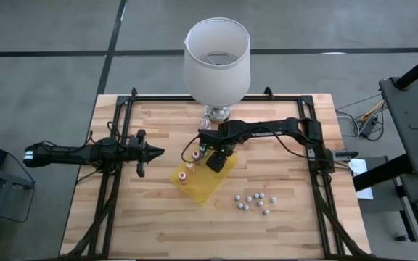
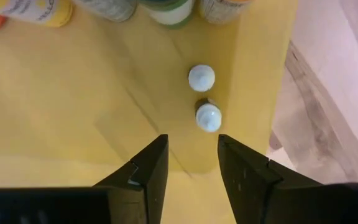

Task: Pick & Place food coloring
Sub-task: Put the small right black food coloring bottle into the yellow bin

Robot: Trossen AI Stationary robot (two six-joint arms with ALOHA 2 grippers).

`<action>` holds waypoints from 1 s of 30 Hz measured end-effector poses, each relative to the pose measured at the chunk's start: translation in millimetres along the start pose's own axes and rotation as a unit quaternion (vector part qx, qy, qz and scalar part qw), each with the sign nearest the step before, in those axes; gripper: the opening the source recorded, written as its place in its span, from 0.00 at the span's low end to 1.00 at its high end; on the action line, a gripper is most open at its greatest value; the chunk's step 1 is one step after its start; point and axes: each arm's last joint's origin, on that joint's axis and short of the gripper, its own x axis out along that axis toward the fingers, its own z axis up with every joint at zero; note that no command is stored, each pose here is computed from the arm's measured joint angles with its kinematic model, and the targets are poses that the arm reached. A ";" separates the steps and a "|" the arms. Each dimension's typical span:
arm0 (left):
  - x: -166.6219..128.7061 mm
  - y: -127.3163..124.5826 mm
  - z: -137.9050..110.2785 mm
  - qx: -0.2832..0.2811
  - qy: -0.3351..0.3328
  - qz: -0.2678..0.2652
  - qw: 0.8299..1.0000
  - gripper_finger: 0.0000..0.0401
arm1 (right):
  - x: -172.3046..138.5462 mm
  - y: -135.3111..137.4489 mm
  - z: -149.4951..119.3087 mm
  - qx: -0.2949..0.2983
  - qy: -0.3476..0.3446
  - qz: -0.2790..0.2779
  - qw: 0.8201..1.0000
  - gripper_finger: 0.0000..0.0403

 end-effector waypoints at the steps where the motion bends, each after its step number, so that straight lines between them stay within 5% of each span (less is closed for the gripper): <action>1: 0.0 0.0 0.1 0.000 0.000 0.000 1.000 0.00 | -1.1 1.0 -0.9 -0.001 -0.001 0.001 1.000 0.32; 30: 0.0 0.0 0.0 0.000 0.000 0.000 1.000 0.00 | -66.6 15.3 -54.9 -0.049 -0.034 0.027 0.998 0.30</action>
